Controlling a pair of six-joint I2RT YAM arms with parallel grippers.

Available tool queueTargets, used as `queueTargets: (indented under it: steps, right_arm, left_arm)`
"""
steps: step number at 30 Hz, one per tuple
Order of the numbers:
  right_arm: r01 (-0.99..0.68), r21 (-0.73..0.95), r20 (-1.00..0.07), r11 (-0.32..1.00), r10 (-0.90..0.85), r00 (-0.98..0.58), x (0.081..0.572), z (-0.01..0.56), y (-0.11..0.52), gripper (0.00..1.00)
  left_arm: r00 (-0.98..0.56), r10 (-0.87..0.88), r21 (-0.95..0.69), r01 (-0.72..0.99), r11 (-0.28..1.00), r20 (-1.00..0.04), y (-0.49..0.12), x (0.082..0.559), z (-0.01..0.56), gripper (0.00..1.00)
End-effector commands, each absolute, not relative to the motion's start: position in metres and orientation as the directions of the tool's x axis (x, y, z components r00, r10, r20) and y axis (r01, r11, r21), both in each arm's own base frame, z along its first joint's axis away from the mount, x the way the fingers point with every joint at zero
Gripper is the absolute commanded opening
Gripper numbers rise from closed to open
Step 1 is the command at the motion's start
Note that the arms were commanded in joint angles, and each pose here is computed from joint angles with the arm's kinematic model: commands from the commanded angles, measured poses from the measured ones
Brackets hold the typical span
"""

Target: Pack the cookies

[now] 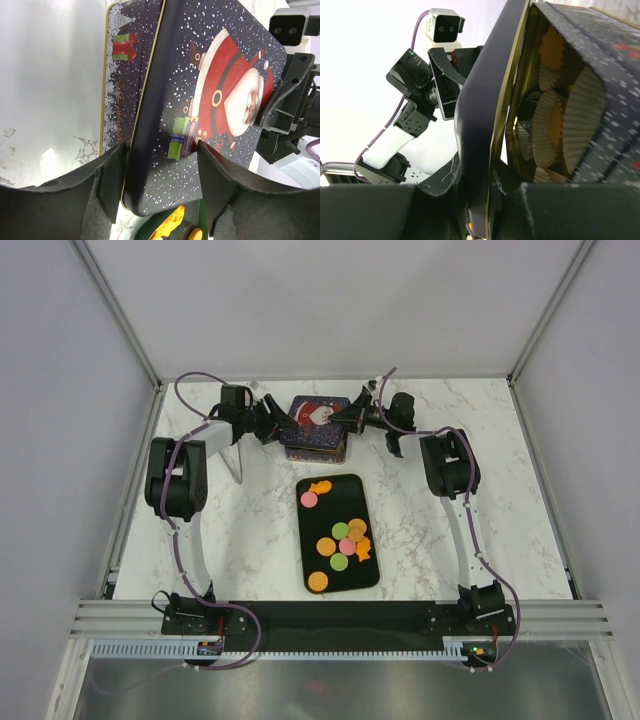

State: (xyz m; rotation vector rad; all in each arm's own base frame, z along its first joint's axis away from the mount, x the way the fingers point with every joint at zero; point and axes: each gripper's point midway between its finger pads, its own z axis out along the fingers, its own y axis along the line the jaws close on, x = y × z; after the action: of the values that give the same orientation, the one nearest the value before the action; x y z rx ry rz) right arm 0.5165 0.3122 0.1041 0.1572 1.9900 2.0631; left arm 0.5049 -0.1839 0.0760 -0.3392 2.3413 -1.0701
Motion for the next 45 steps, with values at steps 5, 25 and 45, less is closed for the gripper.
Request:
queueTargets:
  steps: [5, 25, 45]
  right_arm:
    - [-0.164, 0.986, -0.154, -0.022, 0.249, -0.956, 0.504, 0.109, 0.304, 0.30]
    - [-0.156, 0.988, -0.151, 0.011, 0.326, -0.933, 0.507, 0.109, 0.267, 0.36]
    - [-0.167, 0.962, -0.241, 0.216, 0.387, -0.890, 0.518, 0.092, 0.245, 0.45]
  left_arm:
    - [-0.821, -0.399, -0.736, 0.037, 0.676, -0.408, -0.187, 0.507, 0.082, 0.59]
    - [-0.818, -0.403, -0.710, 0.009, 0.704, -0.410, -0.184, 0.505, 0.075, 0.53]
    - [-0.819, -0.404, -0.682, -0.022, 0.731, -0.406, -0.187, 0.502, 0.070, 0.54]
